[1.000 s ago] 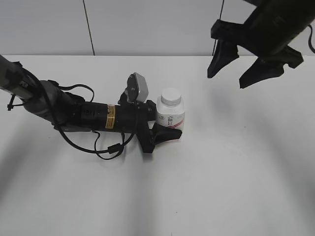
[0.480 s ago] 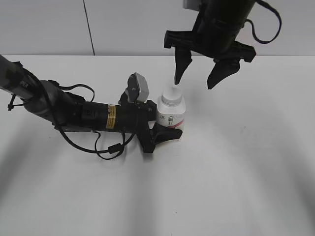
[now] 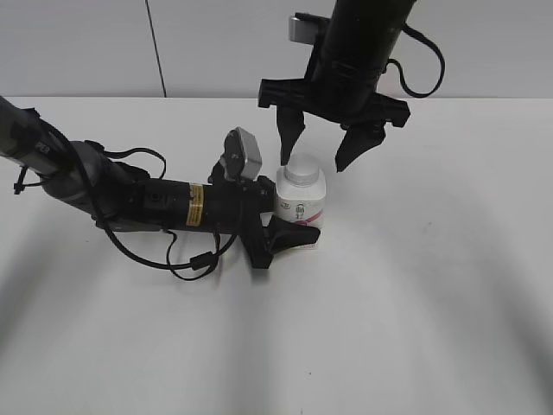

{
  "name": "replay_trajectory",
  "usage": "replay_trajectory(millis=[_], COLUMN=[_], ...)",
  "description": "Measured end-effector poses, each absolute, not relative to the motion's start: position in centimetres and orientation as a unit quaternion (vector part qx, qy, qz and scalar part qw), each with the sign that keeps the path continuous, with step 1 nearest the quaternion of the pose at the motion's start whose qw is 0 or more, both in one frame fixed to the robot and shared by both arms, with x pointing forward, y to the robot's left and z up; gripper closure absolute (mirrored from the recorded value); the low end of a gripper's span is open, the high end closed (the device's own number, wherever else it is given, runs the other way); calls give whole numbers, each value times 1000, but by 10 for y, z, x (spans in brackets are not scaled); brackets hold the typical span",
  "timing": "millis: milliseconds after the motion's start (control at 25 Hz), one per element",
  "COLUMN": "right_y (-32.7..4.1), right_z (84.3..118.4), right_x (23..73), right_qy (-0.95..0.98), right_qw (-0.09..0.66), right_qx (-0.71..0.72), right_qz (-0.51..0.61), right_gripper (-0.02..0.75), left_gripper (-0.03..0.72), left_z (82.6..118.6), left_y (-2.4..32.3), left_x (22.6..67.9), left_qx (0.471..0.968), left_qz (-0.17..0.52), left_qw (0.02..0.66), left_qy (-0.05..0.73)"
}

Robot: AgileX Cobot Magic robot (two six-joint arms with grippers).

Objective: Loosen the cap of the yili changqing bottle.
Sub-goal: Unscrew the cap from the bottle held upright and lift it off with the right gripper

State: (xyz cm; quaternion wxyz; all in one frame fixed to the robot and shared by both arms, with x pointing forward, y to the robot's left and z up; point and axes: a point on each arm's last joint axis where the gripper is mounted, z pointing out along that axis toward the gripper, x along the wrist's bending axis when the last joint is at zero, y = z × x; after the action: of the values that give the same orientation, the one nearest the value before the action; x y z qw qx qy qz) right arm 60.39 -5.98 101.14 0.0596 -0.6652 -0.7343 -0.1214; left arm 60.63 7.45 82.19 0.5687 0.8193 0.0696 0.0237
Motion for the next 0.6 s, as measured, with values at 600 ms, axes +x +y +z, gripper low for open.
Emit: replay_trajectory(millis=[600], right_y=[-56], right_z=[1007], right_x=[610], right_qy=[-734], right_qw=[44], right_qx=[-663], right_qz=[-142], right_gripper=[173], left_gripper=[263], left_z=[822], left_y=[75], left_x=[606], left_qx=[819], left_qz=[24], left_qw=[568], left_qy=[70])
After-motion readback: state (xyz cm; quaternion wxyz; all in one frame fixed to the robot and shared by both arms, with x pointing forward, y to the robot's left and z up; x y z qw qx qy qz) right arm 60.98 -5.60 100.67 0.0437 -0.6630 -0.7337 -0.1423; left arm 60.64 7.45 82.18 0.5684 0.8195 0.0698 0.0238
